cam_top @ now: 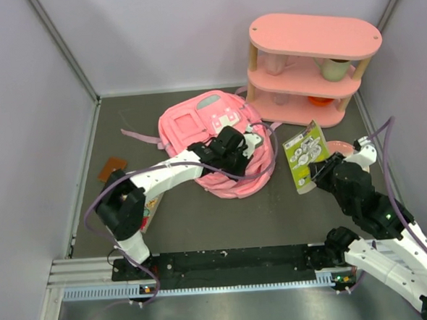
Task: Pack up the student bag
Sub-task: Place the book in the student bag, then pick up the book from the center of the board.
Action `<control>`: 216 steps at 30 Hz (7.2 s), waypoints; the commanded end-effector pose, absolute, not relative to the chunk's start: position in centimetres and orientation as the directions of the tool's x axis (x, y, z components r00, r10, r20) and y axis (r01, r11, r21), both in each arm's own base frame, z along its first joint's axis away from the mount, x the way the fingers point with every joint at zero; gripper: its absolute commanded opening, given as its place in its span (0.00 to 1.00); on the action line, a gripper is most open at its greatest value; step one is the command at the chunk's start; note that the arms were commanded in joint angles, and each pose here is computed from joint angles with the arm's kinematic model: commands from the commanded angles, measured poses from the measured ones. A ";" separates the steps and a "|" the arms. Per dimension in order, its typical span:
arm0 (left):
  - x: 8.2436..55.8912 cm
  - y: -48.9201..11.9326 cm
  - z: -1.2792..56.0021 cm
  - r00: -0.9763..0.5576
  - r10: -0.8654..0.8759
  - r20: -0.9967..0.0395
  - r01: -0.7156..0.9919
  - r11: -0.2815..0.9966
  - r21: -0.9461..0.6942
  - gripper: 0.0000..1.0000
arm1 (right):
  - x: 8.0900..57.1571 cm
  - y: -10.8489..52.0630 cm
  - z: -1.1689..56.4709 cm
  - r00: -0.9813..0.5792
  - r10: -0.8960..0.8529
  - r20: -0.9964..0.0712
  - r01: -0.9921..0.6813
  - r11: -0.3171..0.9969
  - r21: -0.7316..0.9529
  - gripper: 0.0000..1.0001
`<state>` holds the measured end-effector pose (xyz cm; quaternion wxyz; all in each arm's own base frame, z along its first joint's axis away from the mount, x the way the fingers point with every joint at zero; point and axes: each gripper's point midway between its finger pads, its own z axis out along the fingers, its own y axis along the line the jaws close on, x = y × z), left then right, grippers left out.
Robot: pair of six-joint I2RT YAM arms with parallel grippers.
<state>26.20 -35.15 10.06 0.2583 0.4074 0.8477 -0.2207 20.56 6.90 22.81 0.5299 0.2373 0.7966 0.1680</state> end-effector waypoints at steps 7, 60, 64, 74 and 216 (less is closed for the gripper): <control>30.7 -32.3 27.6 -0.324 0.213 -0.922 0.638 0.769 -0.046 0.00 | 21.5 8.3 25.5 -0.284 0.615 -0.736 0.140 0.786 0.602 0.00; 26.2 -31.6 38.4 -0.238 -0.099 -0.966 0.721 0.649 -0.244 0.00 | 36.0 31.3 11.9 -0.603 0.782 -0.161 0.171 0.323 0.931 0.44; 26.1 -31.6 38.0 -0.242 -0.093 -0.966 0.721 0.649 -0.243 0.00 | 33.3 31.0 9.5 -0.669 0.731 -0.134 0.191 0.343 0.920 0.61; 26.1 -31.8 37.0 -0.251 -0.073 -0.965 0.726 0.645 -0.238 0.00 | 30.0 30.2 7.1 -0.728 0.680 -0.085 0.261 0.390 0.883 0.57; 23.1 0.6 4.3 -0.448 -0.787 -0.425 -0.570 0.617 -0.542 0.87 | 22.8 56.7 8.5 -0.881 -0.124 -0.456 -0.427 0.624 0.654 0.44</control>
